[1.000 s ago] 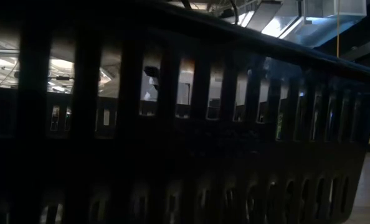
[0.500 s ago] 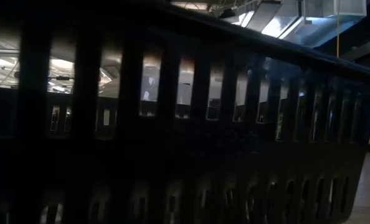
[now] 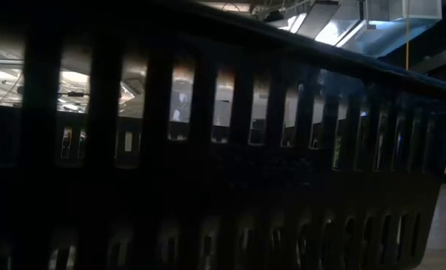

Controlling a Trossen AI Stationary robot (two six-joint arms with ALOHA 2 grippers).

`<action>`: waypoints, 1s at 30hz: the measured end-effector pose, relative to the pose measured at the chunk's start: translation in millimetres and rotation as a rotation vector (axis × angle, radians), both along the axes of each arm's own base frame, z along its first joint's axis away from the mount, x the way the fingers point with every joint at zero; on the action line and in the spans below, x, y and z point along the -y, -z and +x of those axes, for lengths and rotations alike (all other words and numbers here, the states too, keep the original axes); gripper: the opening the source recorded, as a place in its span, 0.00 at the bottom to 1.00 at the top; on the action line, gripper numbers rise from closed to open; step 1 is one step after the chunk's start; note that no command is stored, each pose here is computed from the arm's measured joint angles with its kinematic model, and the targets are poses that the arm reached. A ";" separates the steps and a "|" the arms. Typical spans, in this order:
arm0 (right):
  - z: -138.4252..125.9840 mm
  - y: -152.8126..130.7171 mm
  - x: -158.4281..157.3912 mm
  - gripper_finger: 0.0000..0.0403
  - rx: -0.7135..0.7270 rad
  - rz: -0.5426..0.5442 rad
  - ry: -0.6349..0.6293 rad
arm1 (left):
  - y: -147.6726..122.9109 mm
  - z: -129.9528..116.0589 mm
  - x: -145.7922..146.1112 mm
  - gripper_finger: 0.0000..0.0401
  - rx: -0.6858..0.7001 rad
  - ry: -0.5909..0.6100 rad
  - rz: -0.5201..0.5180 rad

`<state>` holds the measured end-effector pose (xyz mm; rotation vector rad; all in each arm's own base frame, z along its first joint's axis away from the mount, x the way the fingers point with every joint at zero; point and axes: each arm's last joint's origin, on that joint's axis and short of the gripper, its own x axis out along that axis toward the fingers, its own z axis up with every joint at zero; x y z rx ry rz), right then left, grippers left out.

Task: Stack baskets by color
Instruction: Stack the bottom green bin into the top left green bin

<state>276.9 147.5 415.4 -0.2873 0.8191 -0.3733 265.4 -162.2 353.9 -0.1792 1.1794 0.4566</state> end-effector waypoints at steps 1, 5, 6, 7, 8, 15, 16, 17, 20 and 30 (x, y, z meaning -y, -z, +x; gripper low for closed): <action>0.0 3.9 -2.6 0.32 -0.005 0.011 -0.013 | -1.3 -8.2 6.4 0.17 -0.014 -0.018 -0.031; 0.4 21.0 -13.5 0.32 -0.013 0.021 -0.048 | 0.6 -31.6 36.0 0.17 -0.060 0.040 -0.102; 0.1 24.0 -16.2 0.32 -0.008 0.024 -0.056 | 1.2 -37.3 43.2 0.17 -0.064 0.069 -0.102; -0.4 26.5 -18.7 0.32 -0.002 0.028 -0.063 | 1.1 -42.9 49.2 0.17 -0.065 0.096 -0.101; -0.7 28.4 -20.7 0.32 0.005 0.032 -0.069 | 0.7 -48.7 54.7 0.17 -0.066 0.122 -0.101; -1.5 31.6 -39.3 0.32 0.035 0.108 -0.180 | 8.2 -72.8 78.7 0.17 -0.093 0.240 -0.072; -2.6 31.9 -42.0 0.32 0.021 0.128 -0.209 | 10.3 -76.0 81.1 0.17 -0.104 0.268 -0.064; -2.7 31.5 -44.6 0.32 0.015 0.149 -0.241 | 12.5 -79.2 83.7 0.17 -0.112 0.298 -0.053; -3.2 30.0 -52.0 0.32 0.012 0.197 -0.317 | 20.4 -88.7 90.1 0.17 -0.146 0.419 -0.004; -2.2 25.2 -65.1 0.32 0.026 0.290 -0.474 | 63.3 -99.0 97.5 0.17 -0.229 0.601 0.093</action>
